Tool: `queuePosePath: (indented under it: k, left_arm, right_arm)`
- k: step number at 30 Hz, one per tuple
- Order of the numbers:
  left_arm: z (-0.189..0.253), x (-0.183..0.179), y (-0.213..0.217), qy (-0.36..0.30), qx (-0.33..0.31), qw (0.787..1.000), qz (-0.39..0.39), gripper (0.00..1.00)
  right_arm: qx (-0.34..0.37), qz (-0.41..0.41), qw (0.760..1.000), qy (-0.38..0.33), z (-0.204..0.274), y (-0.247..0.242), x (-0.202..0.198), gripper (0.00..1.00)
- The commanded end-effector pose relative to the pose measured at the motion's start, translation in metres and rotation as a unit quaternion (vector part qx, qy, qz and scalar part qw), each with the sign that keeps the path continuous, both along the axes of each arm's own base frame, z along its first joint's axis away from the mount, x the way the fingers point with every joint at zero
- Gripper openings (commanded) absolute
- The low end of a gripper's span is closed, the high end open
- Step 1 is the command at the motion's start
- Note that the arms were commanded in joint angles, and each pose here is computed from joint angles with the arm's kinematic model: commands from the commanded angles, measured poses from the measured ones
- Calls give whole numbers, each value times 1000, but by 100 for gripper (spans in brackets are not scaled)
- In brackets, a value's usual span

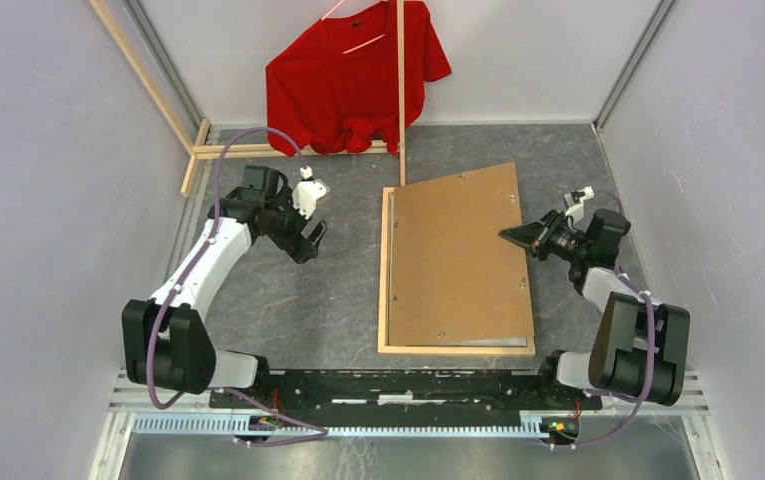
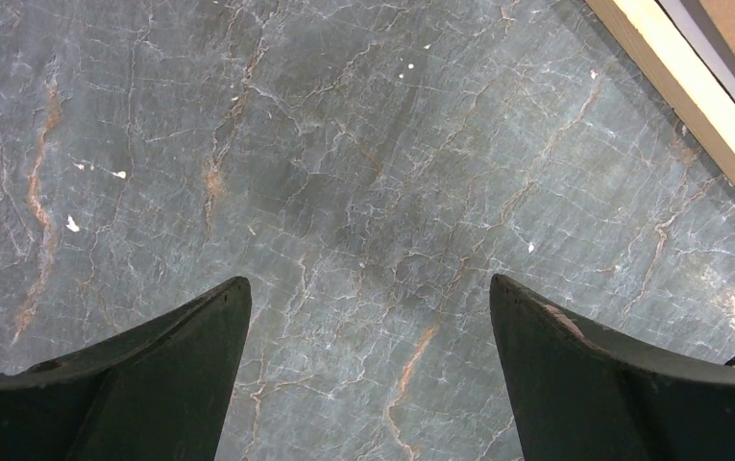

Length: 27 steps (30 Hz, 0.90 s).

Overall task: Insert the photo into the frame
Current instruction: Place the photo frame item in the photo frame.

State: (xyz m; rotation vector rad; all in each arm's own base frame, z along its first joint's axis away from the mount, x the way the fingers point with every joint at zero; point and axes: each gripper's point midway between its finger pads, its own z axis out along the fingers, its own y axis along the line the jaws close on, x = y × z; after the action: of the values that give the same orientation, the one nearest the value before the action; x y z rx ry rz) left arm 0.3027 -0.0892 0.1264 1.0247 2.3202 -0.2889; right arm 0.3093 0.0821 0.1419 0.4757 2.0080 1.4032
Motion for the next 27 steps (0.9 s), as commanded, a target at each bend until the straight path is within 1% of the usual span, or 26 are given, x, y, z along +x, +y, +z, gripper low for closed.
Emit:
queuePosePath:
  k: [1,27]
  left_arm:
    - [12,1,-1,-31,8,999,-22,100]
    - [15,1,-1,-38,14,999,-22,100]
  right_arm:
    - [16,15,1000,-22,13,2,1,0]
    - [9,13,1000,15,-17,3,1,0]
